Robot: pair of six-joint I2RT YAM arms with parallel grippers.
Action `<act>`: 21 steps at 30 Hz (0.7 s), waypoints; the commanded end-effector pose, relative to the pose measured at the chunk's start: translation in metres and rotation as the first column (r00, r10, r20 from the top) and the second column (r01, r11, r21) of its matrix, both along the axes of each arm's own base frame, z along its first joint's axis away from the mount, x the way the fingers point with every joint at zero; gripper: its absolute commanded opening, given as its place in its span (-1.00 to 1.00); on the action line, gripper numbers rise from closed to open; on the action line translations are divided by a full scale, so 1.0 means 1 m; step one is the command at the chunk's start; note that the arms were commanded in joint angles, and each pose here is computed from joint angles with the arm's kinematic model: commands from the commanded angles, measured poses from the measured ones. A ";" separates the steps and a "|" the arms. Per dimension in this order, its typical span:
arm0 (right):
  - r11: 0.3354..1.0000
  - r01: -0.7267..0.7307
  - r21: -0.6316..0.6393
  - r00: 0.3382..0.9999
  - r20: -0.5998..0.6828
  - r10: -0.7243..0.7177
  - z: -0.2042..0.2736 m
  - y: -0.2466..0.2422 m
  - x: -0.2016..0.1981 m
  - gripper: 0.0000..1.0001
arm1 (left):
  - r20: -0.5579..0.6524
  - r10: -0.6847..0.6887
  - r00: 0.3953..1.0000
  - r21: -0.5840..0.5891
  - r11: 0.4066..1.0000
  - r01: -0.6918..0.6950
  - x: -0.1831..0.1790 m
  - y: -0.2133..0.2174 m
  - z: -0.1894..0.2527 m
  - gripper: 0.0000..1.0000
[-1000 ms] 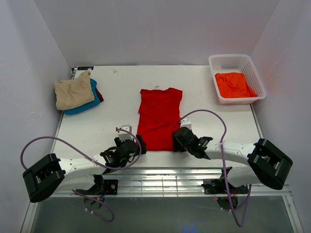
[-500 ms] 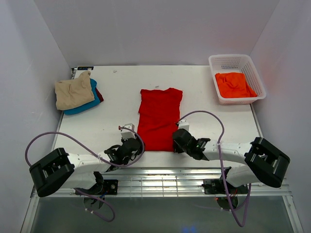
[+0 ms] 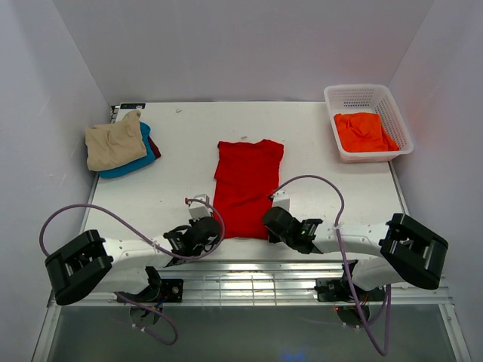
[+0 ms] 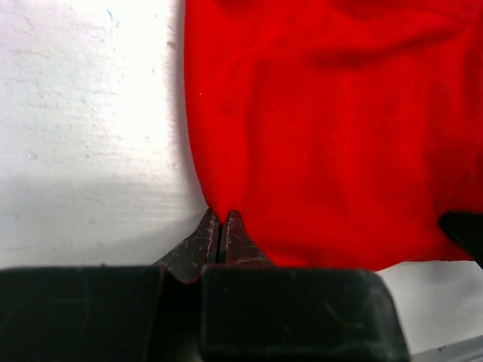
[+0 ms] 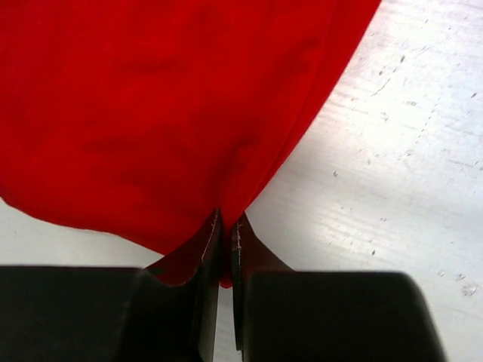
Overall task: Fold and stack the t-shirts
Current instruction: Grab one side of the 2/3 rectangular tshirt with both arms
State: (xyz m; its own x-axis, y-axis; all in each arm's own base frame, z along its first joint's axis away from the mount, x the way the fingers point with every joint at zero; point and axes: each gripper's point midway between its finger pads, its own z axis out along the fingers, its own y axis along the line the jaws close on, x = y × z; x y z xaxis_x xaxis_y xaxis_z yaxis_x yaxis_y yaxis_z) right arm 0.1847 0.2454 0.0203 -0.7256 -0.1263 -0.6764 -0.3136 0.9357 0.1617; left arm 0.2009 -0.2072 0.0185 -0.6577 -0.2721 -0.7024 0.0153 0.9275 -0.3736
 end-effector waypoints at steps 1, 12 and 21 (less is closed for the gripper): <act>0.994 -0.037 -0.098 0.996 -0.079 0.029 -0.017 -0.011 -0.035 -0.84 | -0.185 -0.055 0.981 0.133 0.988 0.080 -0.050 0.026 -0.041 -1.00; 0.978 0.014 -0.210 1.000 -0.022 -0.019 0.026 -0.009 -0.085 -0.84 | -0.151 0.016 0.988 0.173 0.985 0.011 -0.086 0.024 0.010 -1.00; 0.963 0.150 -0.223 0.982 0.148 -0.119 0.071 -0.019 -0.065 -0.85 | 0.044 0.118 0.992 0.077 0.990 -0.122 -0.055 0.028 0.076 -1.00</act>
State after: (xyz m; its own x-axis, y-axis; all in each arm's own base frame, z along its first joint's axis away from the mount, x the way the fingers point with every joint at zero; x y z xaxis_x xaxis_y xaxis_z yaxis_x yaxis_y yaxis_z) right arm 0.0998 0.2469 0.0685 -0.7270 -0.2266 -0.6482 -0.2775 0.9604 -0.0245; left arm 0.1287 -0.1901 0.0655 -0.6946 -0.2526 -0.6736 -0.0561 0.9525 -0.2993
